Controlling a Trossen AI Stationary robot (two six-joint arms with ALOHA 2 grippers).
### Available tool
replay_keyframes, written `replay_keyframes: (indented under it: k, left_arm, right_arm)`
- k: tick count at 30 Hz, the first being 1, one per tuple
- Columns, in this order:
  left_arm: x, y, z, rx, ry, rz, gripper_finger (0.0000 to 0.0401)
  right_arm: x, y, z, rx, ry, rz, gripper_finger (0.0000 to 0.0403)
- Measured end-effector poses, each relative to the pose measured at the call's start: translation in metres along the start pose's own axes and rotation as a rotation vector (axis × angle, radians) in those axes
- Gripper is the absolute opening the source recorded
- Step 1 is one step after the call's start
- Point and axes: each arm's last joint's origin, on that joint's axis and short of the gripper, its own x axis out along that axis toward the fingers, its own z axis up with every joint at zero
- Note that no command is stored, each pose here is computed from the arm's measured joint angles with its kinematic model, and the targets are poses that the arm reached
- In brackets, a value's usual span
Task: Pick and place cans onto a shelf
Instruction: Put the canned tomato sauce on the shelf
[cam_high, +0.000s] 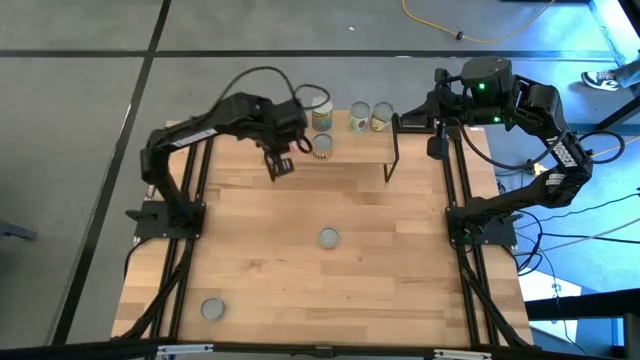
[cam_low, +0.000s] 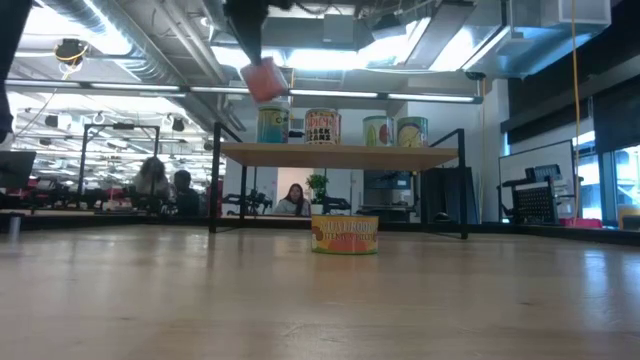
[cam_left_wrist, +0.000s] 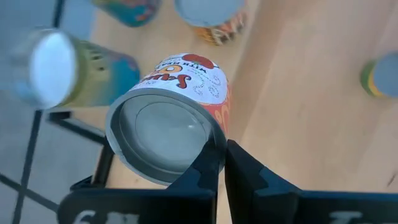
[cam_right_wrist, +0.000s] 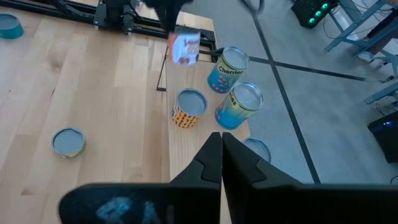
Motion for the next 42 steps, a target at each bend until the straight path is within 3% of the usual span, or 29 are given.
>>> replay_keyframes:
  k: [5, 11, 26, 42]
  left_arm:
    - [0.030, 0.000, 0.008, 0.042, 0.111, -0.054, 0.0003]
    - [0.050, 0.008, 0.011, 0.034, 0.191, -0.044, 0.0003]
    - [0.054, 0.023, 0.009, 0.012, 0.208, -0.070, 0.0010]
    - [0.068, 0.020, 0.014, 0.017, 0.237, -0.076, 0.0020]
  right_arm:
    - [0.000, 0.000, 0.000, 0.000, 0.000, 0.000, 0.0005]
    - [0.000, 0.000, 0.000, 0.000, 0.000, 0.000, 0.0005]
    - [0.000, 0.000, 0.000, 0.000, 0.000, 0.000, 0.0005]
    - [0.000, 0.000, 0.000, 0.000, 0.000, 0.000, 0.0005]
